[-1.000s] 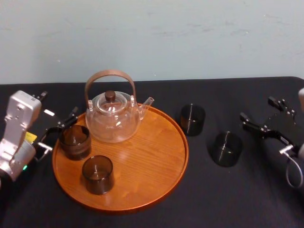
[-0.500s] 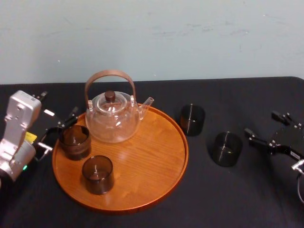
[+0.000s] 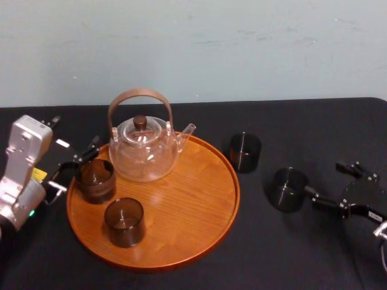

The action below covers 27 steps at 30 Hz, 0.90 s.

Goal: Pick up the glass from the table and place it on the tray.

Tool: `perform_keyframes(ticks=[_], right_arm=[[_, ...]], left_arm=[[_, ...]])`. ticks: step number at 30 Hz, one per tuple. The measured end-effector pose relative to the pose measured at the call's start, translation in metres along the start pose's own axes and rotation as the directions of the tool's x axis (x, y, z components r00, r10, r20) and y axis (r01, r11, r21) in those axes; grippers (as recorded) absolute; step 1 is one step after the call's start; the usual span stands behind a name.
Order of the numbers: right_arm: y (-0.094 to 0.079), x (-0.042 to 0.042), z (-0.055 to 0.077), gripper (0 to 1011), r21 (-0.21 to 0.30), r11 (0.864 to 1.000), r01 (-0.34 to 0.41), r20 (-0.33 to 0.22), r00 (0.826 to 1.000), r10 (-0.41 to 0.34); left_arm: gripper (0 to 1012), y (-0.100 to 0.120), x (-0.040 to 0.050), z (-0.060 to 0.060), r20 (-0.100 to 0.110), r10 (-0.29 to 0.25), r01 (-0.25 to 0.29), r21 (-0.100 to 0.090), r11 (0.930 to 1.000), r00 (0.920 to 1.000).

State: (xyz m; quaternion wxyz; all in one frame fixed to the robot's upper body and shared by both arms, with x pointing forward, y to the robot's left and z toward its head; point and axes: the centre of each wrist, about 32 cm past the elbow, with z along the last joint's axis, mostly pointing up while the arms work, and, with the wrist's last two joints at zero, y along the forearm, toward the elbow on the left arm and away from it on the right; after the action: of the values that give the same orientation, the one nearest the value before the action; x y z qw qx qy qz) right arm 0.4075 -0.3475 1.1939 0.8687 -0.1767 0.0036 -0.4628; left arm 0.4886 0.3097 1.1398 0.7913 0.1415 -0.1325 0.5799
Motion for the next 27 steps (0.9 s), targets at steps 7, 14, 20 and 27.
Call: perform_keyframes(ticks=[7,14,20,27], right_arm=[[0.001,-0.0022,0.000,1002,-0.037,0.999,-0.025,-0.007,1.000,0.025],[0.007,-0.0023,-0.002,1002,-0.072,0.997,-0.018,-0.015,1.000,0.017],[0.014,-0.0016,-0.003,1002,-0.111,0.994,-0.006,-0.031,1.000,0.003],[0.023,-0.0012,-0.004,1002,-0.135,0.991,-0.016,-0.040,0.999,0.011]], left_arm=[[1001,0.000,0.0000,0.000,0.000,0.000,0.000,0.000,1.0000,1.0000],[1001,0.000,0.0000,0.000,0.000,0.000,0.000,0.000,1.0000,1.0000],[1001,0.000,0.0000,0.000,0.000,0.000,0.000,0.000,1.0000,1.0000],[1001,0.000,0.0000,0.000,0.000,0.000,0.000,0.000,1.0000,1.0000]])
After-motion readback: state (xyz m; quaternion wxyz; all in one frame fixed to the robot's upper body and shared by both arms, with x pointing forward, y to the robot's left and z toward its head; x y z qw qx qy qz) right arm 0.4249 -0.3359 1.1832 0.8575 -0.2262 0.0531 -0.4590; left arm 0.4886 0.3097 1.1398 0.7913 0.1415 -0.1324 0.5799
